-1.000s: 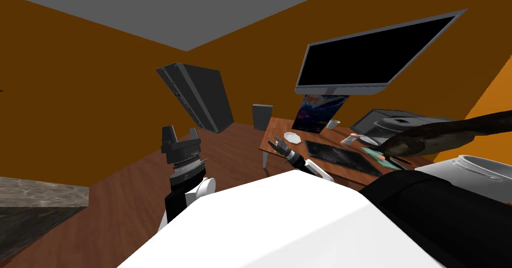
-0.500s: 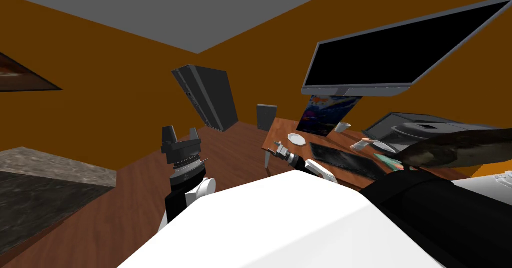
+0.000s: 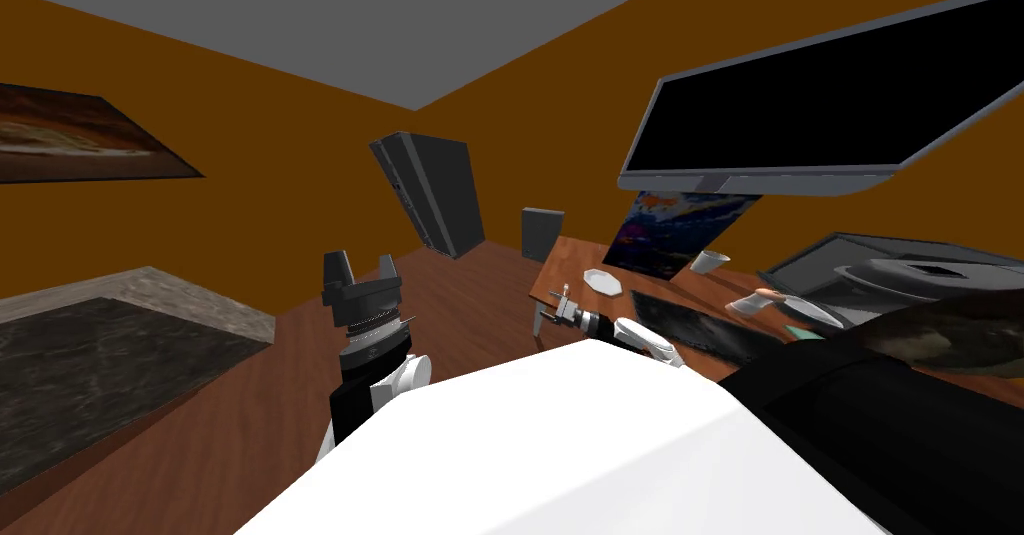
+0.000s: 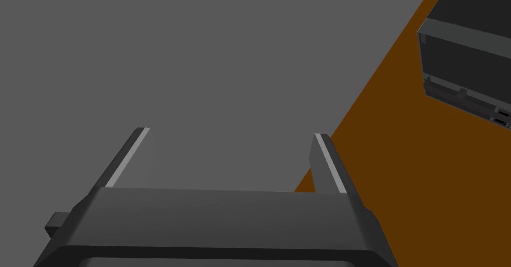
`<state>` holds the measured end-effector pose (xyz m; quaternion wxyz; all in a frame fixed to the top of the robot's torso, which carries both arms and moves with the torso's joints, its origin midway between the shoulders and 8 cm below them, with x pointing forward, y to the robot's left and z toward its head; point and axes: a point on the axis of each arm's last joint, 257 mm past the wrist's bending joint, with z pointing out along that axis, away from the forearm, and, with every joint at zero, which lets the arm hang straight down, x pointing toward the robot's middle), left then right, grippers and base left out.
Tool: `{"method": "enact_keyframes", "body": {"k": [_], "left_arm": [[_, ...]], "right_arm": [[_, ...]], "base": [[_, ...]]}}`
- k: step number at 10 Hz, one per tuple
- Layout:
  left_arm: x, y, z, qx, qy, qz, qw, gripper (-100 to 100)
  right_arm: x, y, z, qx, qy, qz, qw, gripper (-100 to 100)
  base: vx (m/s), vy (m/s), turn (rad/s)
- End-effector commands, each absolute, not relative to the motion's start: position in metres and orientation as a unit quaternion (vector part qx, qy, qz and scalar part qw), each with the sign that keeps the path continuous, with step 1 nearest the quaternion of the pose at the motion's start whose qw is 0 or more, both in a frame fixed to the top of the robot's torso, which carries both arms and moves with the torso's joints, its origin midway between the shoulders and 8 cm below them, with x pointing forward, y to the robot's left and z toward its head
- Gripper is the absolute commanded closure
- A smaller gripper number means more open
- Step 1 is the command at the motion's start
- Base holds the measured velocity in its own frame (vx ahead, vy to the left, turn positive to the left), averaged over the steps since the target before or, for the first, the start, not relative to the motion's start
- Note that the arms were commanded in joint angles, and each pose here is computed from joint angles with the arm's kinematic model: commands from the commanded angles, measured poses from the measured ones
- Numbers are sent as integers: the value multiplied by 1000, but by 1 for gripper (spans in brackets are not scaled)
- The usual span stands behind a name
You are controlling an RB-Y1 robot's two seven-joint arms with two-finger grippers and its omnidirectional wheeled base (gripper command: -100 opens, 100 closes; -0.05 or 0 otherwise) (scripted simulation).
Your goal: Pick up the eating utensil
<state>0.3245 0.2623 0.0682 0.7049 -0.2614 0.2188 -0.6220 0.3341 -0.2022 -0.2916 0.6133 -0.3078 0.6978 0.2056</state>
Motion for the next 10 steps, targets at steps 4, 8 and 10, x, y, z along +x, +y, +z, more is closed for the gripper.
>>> {"method": "enact_keyframes", "body": {"k": [4, 8, 10], "left_arm": [[325, 262, 68, -261, 219, -622, 705, 0], [324, 262, 68, -261, 219, -622, 705, 0], [324, 262, 68, -261, 219, -622, 705, 0]], "right_arm": [[314, -227, -346, -407, 708, 154, 557, -100], [291, -266, -395, -515, 699, 101, 485, -100], [283, -282, -410, -550, 693, 84, 459, -100]], "base": [[1, -19, 157], [8, -26, 179], [23, -50, 165]]}}
